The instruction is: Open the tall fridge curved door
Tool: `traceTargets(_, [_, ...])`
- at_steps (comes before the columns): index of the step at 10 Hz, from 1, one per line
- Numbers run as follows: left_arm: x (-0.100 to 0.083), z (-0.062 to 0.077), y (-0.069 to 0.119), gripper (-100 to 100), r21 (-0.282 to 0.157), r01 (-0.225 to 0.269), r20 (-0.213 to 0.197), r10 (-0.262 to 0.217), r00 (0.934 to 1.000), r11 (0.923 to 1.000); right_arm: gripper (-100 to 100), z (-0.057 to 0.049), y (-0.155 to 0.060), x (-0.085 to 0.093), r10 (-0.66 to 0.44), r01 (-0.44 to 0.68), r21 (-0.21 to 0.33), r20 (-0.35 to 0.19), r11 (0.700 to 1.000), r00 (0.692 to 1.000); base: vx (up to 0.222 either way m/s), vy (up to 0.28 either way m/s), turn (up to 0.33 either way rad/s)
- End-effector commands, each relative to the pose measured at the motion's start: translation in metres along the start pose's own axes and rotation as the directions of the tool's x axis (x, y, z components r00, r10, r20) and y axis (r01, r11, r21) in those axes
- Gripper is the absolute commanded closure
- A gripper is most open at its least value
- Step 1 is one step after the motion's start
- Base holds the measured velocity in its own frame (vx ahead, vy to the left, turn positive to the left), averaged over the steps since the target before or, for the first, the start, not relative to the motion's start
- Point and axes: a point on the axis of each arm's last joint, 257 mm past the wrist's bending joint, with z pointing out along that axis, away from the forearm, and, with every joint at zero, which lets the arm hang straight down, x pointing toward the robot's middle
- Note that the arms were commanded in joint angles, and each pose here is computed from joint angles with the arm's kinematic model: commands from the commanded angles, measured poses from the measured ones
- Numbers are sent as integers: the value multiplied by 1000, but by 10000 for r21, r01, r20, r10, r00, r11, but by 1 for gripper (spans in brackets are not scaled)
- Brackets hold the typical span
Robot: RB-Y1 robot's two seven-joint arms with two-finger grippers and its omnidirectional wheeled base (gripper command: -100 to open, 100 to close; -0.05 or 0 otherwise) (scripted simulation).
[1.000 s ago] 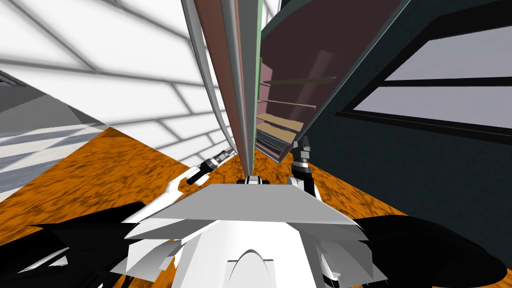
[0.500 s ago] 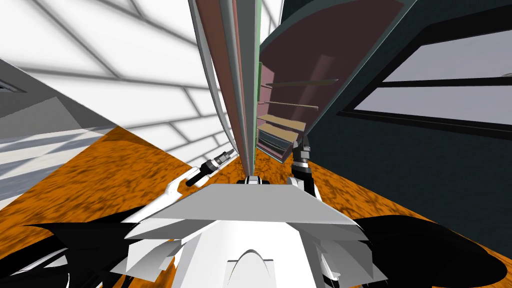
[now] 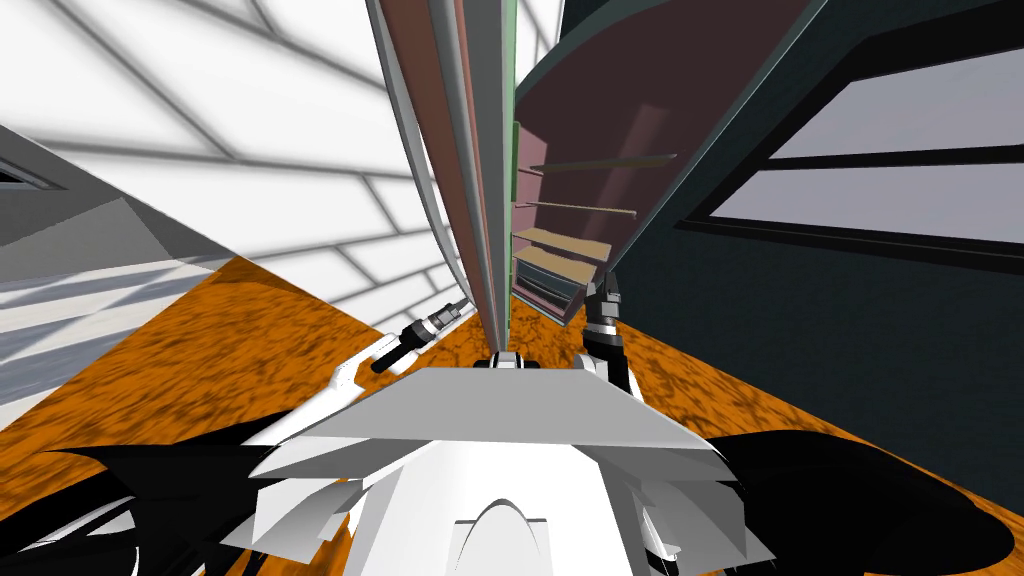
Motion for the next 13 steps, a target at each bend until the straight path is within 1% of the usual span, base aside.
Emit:
traceTargets(1, [0, 0, 0, 100, -1, 0, 0, 0, 10000, 10000, 0, 0, 0, 0, -1, 1, 0, 0, 10000, 10000, 2, 21, 15])
traceTargets(2, [5, -1, -7, 100, 200, 29, -136, -26, 9999, 9998, 0, 0, 0, 0, -1, 1, 1, 0, 10000, 10000, -1, 136, -44])
traceTargets(3, [5, -1, -7, 100, 200, 29, -136, -26, 9999, 9998, 0, 0, 0, 0, -3, 3, 0, -2, 10000, 10000, 4, 190, -26])
traceTargets(4, [10, -1, -14, 100, 398, 64, -273, -53, 9996, 9992, 0, 0, 0, 0, -5, 5, 1, -2, 10000, 10000, 5, 212, -52])
traceTargets(5, [10, -1, -14, 100, 398, 64, -273, -53, 9996, 9992, 0, 0, 0, 0, -6, 6, 1, -2, 10000, 10000, 10, 187, -16])
traceTargets(6, [15, -2, -22, 100, 595, 105, -409, -81, 9991, 9982, 0, 0, 0, 0, -5, 5, 2, -2, 10000, 10000, 7, 182, -61])
traceTargets(9, [15, -2, -22, 100, 595, 105, -409, -81, 9991, 9982, 0, 0, 0, 0, -4, 4, 2, -1, 10000, 10000, 13, 134, 7])
traceTargets(13, [15, -2, -22, 100, 595, 105, -409, -81, 9991, 9982, 0, 0, 0, 0, 1, -1, 0, 0, 10000, 10000, -2, -17, -2])
